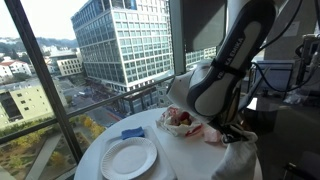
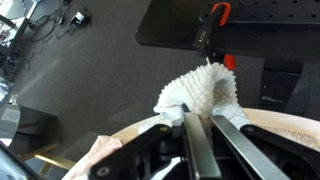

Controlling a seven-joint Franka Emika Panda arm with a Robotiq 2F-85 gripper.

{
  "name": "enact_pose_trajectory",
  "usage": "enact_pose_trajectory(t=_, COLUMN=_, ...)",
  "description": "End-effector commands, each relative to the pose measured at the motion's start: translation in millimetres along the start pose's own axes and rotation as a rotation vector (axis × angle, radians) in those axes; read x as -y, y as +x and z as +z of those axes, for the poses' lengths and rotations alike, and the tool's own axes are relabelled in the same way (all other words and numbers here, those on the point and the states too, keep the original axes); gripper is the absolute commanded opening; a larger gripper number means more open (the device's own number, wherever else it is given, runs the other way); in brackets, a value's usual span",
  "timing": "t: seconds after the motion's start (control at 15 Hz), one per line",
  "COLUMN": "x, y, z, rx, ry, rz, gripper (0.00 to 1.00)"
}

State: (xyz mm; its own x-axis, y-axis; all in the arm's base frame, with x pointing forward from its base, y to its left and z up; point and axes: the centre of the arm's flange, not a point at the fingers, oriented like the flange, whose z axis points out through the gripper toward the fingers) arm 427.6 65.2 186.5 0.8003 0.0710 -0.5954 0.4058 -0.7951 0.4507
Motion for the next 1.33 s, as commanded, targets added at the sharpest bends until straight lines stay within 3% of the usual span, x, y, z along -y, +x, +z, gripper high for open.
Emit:
enact_pose_trajectory(t=0.0, x=10, y=17, z=5, rx=-0.062, ry=-0.045, rz=0.008, gripper=0.02)
enact_pose_trajectory(t=0.27, x=16, y=44, z=12, rx=-0.169, ry=-0.149, rz=0.013, gripper=0.02)
enact_pose_trajectory(t=0.47, x=18, y=60, z=31, rx=-0.197, ry=-0.234, rz=0.005, gripper=0.02)
enact_pose_trajectory(t=0.53, x=19, y=64, z=38, rx=-0.208, ry=-0.262, rz=0.007, gripper=0.12)
enact_pose_trajectory(t=0.6, x=19, y=67, z=45, rx=-0.219, ry=-0.298, rz=0.007, gripper=0.36)
enact_pose_trajectory(t=0.73, x=21, y=69, z=55, rx=-0.235, ry=-0.333, rz=0.013, gripper=0.38)
enact_pose_trajectory(t=1.0, x=14, y=64, z=60, rx=-0.276, ry=-0.369, rz=0.048, gripper=0.69)
enact_pose_trajectory(t=1.13, x=8, y=61, z=55, rx=-0.285, ry=-0.337, rz=0.081, gripper=0.84)
enact_pose_trajectory(t=1.27, x=10, y=56, z=46, rx=-0.286, ry=-0.202, rz=0.125, gripper=0.98)
